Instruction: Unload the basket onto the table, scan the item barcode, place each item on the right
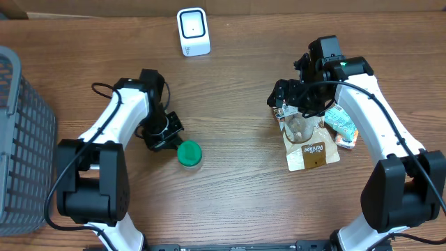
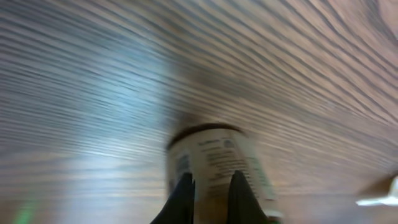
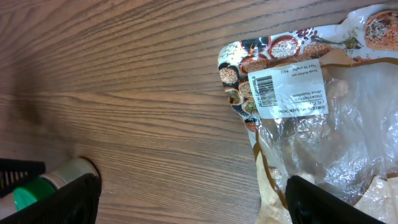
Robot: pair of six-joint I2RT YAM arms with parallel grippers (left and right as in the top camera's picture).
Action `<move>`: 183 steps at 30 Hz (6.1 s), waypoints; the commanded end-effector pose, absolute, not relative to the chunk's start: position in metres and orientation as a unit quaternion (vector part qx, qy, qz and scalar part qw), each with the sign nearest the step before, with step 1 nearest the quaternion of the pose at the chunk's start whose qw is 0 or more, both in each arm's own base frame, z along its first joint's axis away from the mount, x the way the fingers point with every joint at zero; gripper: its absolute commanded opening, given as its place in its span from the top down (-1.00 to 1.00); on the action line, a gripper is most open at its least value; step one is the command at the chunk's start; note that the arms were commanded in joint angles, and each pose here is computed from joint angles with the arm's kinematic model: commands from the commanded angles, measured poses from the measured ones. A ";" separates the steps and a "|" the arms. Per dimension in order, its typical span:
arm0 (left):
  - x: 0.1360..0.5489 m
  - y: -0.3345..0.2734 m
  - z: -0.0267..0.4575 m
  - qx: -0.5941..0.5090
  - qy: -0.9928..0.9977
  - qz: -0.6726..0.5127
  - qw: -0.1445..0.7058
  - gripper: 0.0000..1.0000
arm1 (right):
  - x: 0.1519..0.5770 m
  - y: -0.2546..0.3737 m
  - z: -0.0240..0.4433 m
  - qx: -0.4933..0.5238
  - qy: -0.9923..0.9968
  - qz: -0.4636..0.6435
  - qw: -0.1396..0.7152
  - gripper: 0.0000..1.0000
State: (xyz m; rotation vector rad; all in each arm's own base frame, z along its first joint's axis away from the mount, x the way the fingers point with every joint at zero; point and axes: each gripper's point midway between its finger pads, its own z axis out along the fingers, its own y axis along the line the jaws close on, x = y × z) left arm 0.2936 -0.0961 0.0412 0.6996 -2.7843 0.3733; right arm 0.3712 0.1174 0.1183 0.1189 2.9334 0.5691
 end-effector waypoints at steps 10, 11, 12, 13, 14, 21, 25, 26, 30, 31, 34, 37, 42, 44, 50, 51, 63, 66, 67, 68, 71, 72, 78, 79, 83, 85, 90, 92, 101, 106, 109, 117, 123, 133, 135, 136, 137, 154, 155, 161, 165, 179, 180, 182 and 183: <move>0.346 -0.094 0.087 0.219 -0.962 0.155 0.045 0.92 | 0.352 0.164 0.122 -0.021 0.968 0.245 0.049 -0.75; 0.354 -0.085 0.097 0.219 -0.964 0.149 0.030 0.92 | 0.350 0.171 0.122 -0.030 0.968 0.244 0.049 -0.75; 0.362 -0.075 0.108 0.220 -0.965 0.141 0.014 0.91 | 0.347 0.179 0.122 -0.042 0.968 0.242 0.049 -0.75; 0.369 -0.066 0.118 0.225 -0.965 0.133 0.000 0.92 | 0.344 0.187 0.122 -0.054 0.967 0.243 0.049 -0.75; 0.374 -0.057 0.127 0.229 -0.965 0.126 -0.013 0.92 | 0.341 0.196 0.122 -0.067 0.966 0.245 0.050 -0.75; 0.406 -0.006 0.175 0.249 -0.957 0.115 -0.093 0.91 | 0.318 0.264 0.128 -0.143 0.952 0.262 0.064 -0.69; 0.409 0.022 0.177 0.275 -0.949 0.113 -0.107 0.92 | 0.296 0.309 0.134 -0.197 0.936 0.280 0.077 -0.68; 0.409 0.029 0.177 0.284 -0.946 0.112 -0.108 0.92 | 0.289 0.320 0.135 -0.213 0.931 0.284 0.080 -0.68; 0.406 0.051 0.177 0.308 -0.939 0.107 -0.110 0.92 | 0.263 0.362 0.138 -0.248 0.916 0.305 0.084 -0.57; 0.405 0.055 0.176 0.313 -0.938 0.104 -0.110 0.91 | 0.256 0.372 0.136 -0.255 0.912 0.309 0.082 -0.51; 0.403 0.059 0.176 0.314 -0.938 0.097 -0.108 0.91 | 0.236 0.393 0.127 -0.268 0.908 0.314 0.068 -0.24; 0.402 0.062 0.175 0.314 -0.939 0.086 -0.108 0.91 | 0.217 0.406 0.114 -0.277 0.908 0.310 0.046 0.12; 0.402 0.063 0.175 0.314 -0.939 0.085 -0.109 0.92 | 0.191 0.418 0.096 -0.300 0.906 0.298 0.019 0.42; 0.402 0.063 0.175 0.314 -0.939 0.085 -0.109 0.91 | 0.186 0.418 0.091 -0.303 0.907 0.291 0.013 0.42; 0.402 0.063 0.175 0.312 -0.940 0.085 -0.109 0.92 | 0.205 0.387 0.072 -0.284 0.938 0.195 0.042 0.42; 0.402 0.063 0.175 0.311 -0.940 0.085 -0.109 0.92 | 0.210 0.379 0.069 -0.279 0.943 0.174 0.047 0.42; 0.402 0.062 0.174 0.311 -0.940 0.085 -0.108 0.91 | 0.266 0.318 0.061 -0.287 0.951 0.055 0.098 0.31; 0.401 0.062 0.172 0.311 -0.941 0.085 -0.105 0.91 | 0.291 0.303 0.063 -0.290 0.948 0.024 0.130 0.20; 0.400 0.062 0.172 0.311 -0.941 0.085 -0.104 0.91 | 0.298 0.302 0.064 -0.293 0.946 0.025 0.137 0.18; 0.400 0.062 0.171 0.311 -0.941 0.084 -0.102 0.92 | 0.303 0.301 0.064 -0.292 0.945 0.027 0.142 0.17; 0.398 0.061 0.170 0.312 -0.941 0.084 -0.098 0.91 | 0.322 0.301 0.069 -0.280 0.944 0.039 0.167 0.17; 0.398 0.061 0.170 0.311 -0.942 0.084 -0.098 0.91 | 0.327 0.300 0.070 -0.276 0.944 0.041 0.174 0.17; 0.398 0.060 0.170 0.306 -0.943 0.084 -0.098 0.92 | 0.337 0.301 0.076 -0.276 0.942 0.072 0.175 0.14; 0.398 0.060 0.170 0.303 -0.944 0.083 -0.098 0.91 | 0.337 0.302 0.081 -0.286 0.939 0.083 0.170 0.08; 0.398 0.060 0.169 0.302 -0.945 0.083 -0.098 0.92 | 0.339 0.307 0.110 -0.316 0.929 0.109 0.161 -0.24; 0.398 0.061 0.170 0.302 -0.945 0.083 -0.099 0.91 | 0.339 0.316 0.132 -0.356 0.910 0.129 0.169 -0.52; 0.400 0.061 0.168 0.302 -0.944 0.083 -0.100 0.90 | 0.346 0.335 0.141 -0.453 0.857 0.132 0.208 -0.93; 0.400 0.060 0.168 0.303 -0.944 0.085 -0.099 0.89 | 0.347 0.338 0.131 -0.498 0.833 0.119 0.210 -0.99; 0.400 0.060 0.166 0.304 -0.944 0.085 -0.097 0.84 | 0.357 0.334 0.081 -0.524 0.830 0.079 0.176 -1.00; 0.400 0.060 0.166 0.304 -0.944 0.085 -0.098 0.83 | 0.362 0.339 0.081 -0.529 0.823 0.080 0.190 -1.00; 0.401 0.060 0.166 0.304 -0.944 0.085 -0.098 0.83 | 0.368 0.344 0.082 -0.528 0.821 0.082 0.203 -1.00; 0.403 0.061 0.167 0.303 -0.944 0.086 -0.102 0.82 | 0.378 0.346 0.079 -0.522 0.821 0.083 0.216 -0.90; 0.405 0.061 0.167 0.303 -0.943 0.086 -0.107 0.81 | 0.379 0.347 0.071 -0.521 0.823 0.086 0.211 -0.83; 0.406 0.062 0.167 0.303 -0.943 0.085 -0.110 0.74 | 0.387 0.345 0.061 -0.505 0.832 0.087 0.212 -0.68; 0.407 0.062 0.167 0.303 -0.943 0.085 -0.111 0.56 | 0.388 0.344 0.061 -0.498 0.837 0.088 0.211 -0.56; 0.407 0.062 0.167 0.303 -0.943 0.085 -0.111 0.50 | 0.388 0.343 0.061 -0.491 0.841 0.088 0.211 -0.52; 0.407 0.062 0.167 0.302 -0.943 0.084 -0.111 0.43 | 0.388 0.343 0.061 -0.490 0.842 0.088 0.210 -0.45; 0.407 0.062 0.167 0.302 -0.943 0.085 -0.113 -0.99 | 0.377 0.333 0.065 -0.219 0.954 0.133 0.153 -0.02; 0.407 0.062 0.167 0.302 -0.943 0.085 -0.113 -0.99 | 0.375 0.331 0.063 -0.191 0.962 0.135 0.143 -0.02; 0.407 0.062 0.167 0.302 -0.943 0.085 -0.113 -0.99 | 0.369 0.327 0.061 -0.140 0.973 0.134 0.122 -0.09; 0.407 0.062 0.168 0.302 -0.943 0.085 -0.113 -0.99 | 0.367 0.325 0.059 -0.140 0.975 0.131 0.117 -0.35; 0.407 0.063 0.167 0.303 -0.943 0.085 -0.113 -0.99 | 0.367 0.322 0.089 -0.144 0.976 0.120 0.114 -1.00; 0.407 0.062 0.168 0.302 -0.943 0.085 -0.113 -0.99 | 0.368 0.320 0.094 -0.144 0.976 0.113 0.115 -1.00; 0.407 0.062 0.168 0.302 -0.943 0.085 -0.113 -0.99 | 0.368 0.314 0.103 -0.143 0.978 0.098 0.115 -1.00; 0.407 0.062 0.168 0.302 -0.943 0.085 -0.113 -0.99 | 0.367 0.312 0.106 -0.142 0.979 0.093 0.114 -1.00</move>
